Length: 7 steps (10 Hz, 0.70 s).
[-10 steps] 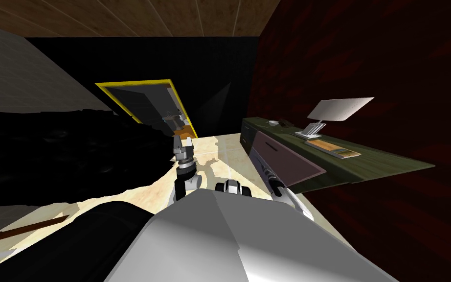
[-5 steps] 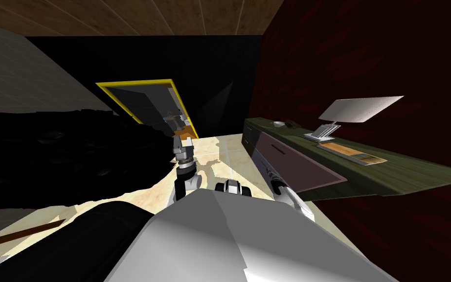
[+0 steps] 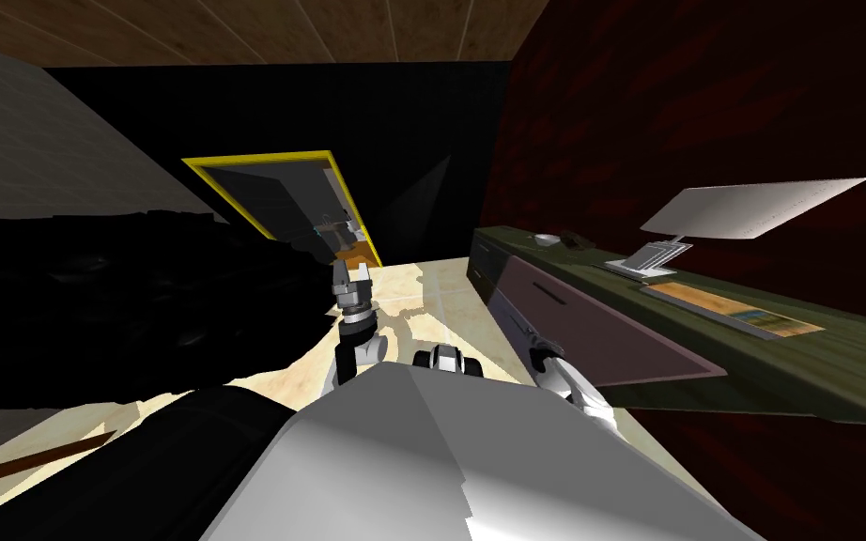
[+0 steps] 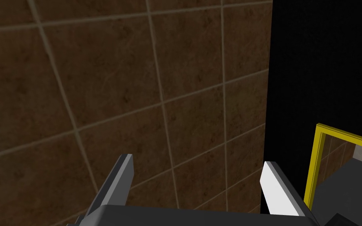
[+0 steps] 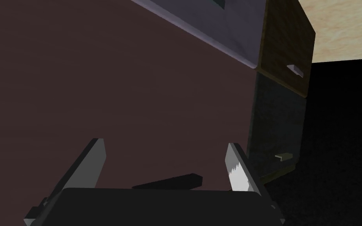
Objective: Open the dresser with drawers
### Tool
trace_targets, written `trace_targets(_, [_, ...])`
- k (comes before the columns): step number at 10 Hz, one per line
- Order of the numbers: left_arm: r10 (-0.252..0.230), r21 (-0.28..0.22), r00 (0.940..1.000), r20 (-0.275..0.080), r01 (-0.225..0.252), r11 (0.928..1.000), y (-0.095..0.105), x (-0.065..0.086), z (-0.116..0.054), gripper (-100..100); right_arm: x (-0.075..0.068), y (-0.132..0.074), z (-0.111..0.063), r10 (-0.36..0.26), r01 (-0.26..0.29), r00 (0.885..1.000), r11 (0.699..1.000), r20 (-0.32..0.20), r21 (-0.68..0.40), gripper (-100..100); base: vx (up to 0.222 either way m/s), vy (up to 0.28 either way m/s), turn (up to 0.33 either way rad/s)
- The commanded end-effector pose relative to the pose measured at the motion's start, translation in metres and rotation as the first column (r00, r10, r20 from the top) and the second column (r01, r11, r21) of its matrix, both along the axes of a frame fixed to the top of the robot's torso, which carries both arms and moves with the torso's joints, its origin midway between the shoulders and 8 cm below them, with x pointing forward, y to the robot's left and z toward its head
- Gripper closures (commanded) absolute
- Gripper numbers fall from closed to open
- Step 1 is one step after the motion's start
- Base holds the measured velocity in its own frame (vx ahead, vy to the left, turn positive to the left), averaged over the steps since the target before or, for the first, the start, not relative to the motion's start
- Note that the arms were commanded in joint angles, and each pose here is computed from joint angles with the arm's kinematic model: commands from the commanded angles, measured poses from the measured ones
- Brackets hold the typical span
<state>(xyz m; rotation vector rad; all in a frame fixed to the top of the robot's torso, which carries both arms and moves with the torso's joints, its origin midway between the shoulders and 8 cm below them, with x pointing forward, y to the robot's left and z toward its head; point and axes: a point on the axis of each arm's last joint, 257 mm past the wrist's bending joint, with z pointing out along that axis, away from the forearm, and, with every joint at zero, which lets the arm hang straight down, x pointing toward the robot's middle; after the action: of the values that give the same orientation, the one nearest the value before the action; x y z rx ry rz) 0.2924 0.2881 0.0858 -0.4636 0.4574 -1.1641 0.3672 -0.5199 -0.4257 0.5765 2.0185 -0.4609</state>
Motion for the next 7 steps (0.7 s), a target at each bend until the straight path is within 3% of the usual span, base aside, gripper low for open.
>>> trace_targets(1, [0.0, 0.0, 1.0, 0.0, 0.0, 1.0, 0.0, 0.0, 0.0, 0, -0.012, -0.041, 0.004, -0.062, 0.055, 0.996, 0.992, -0.062, -0.113, -100, 0.125, 0.074, 0.012])
trace_targets(2, [0.0, 0.0, 1.0, 0.0, 0.0, 1.0, 0.0, 0.0, 0.0, 0, -0.012, -0.041, 0.004, -0.066, 0.058, 0.996, 0.992, -0.063, -0.115, -100, 0.088, 0.046, 0.007])
trace_targets(4, [0.0, 0.0, 1.0, 0.0, 0.0, 1.0, 0.0, 0.0, 0.0, 0, -0.019, -0.083, 0.022, -0.129, 0.103, 0.987, 0.966, -0.096, -0.238, -100, 0.107, 0.064, 0.013])
trace_targets(5, [0.0, 0.0, 1.0, 0.0, 0.0, 1.0, 0.0, 0.0, 0.0, 0, -0.024, -0.086, 0.018, -0.137, 0.108, 0.985, 0.964, -0.108, -0.242, -100, 0.108, 0.061, 0.003])
trace_targets(6, [0.0, 0.0, 1.0, 0.0, 0.0, 1.0, 0.0, 0.0, 0.0, 0, -0.028, -0.105, 0.028, -0.17, 0.128, 0.978, 0.946, -0.119, -0.299, -100, 0.107, 0.059, 0.013])
trace_targets(7, [0.0, 0.0, 1.0, 0.0, 0.0, 1.0, 0.0, 0.0, 0.0, 0, -0.03, -0.106, 0.027, -0.173, 0.129, 0.977, 0.945, -0.124, -0.3, -100, 0.092, 0.042, 0.003])
